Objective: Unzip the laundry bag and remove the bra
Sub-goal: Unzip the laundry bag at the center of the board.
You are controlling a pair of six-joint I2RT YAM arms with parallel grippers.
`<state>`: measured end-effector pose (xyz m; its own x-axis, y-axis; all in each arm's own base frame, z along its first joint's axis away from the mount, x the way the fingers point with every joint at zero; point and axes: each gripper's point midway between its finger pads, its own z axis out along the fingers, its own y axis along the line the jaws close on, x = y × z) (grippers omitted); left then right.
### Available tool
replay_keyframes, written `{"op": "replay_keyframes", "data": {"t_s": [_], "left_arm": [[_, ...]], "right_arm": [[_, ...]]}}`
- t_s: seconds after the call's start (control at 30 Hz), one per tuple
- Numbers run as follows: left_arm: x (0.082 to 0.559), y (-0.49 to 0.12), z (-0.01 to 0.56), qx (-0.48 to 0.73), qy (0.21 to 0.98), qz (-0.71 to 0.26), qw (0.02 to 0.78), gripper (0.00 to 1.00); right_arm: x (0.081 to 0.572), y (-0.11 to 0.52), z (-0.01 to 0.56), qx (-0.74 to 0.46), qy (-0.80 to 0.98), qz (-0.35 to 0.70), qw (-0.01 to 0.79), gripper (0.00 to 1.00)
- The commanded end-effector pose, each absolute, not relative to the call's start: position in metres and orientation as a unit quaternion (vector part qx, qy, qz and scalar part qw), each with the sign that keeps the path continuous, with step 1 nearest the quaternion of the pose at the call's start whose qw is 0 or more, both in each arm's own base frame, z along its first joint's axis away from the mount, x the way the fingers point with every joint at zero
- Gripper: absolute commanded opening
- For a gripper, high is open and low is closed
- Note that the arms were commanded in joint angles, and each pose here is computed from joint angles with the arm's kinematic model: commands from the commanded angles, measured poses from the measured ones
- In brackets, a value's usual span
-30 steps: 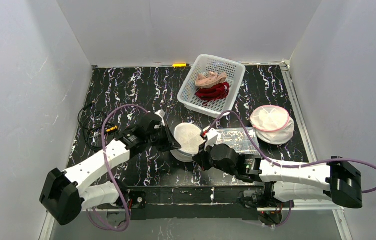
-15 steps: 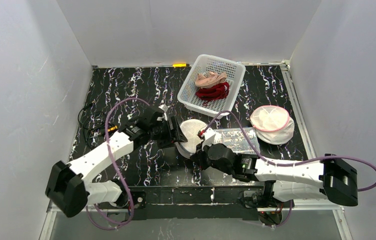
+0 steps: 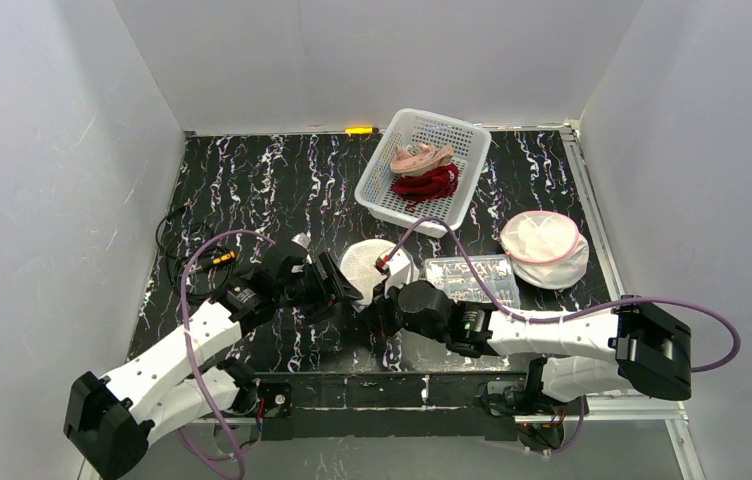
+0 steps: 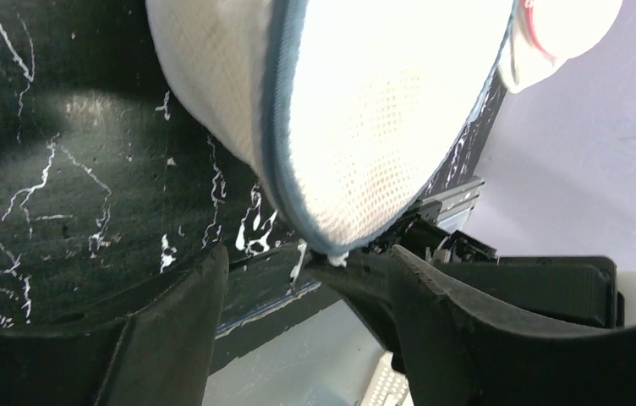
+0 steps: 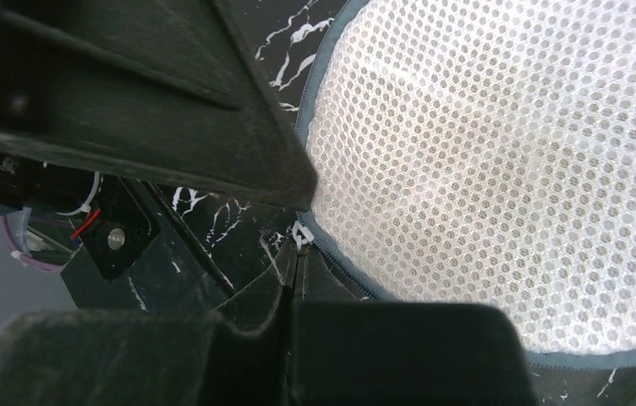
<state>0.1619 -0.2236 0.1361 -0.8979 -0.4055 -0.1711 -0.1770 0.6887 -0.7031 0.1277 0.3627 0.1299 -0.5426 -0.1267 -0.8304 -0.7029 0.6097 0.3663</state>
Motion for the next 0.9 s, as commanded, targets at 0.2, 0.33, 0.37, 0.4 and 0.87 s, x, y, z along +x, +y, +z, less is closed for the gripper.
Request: {"op": "replay_keyframes", "data": {"t_s": [0.2,0.33,0.37,0.4,0.87], "left_arm": [[0.182,-0.232,0.124,-0.192,0.902,-0.351,0.164,0.52],[0.184,-0.228,0.119,-0.201,0.903,-0.341,0.170,0.34],[0.184,-0.227,0.118,-0.202,0.903,-0.338,0.171,0.30],[0.184,-0.225,0.118,-0.203,0.904,-0.335,0.174,0.28],[0.187,-0.219,0.112,-0.185,0.913,-0.311,0.188,0.00]], "right_arm": [[0.127,0.381,0.173,-0.242,0.769,0.413,0.424,0.01],[0.128,0.374,0.169,-0.239,0.774,0.403,0.425,0.01],[0.128,0.371,0.169,-0.237,0.775,0.402,0.426,0.01],[0.129,0.369,0.169,-0.236,0.776,0.399,0.428,0.01],[0.142,0.314,0.139,-0.206,0.812,0.311,0.450,0.01]]}}
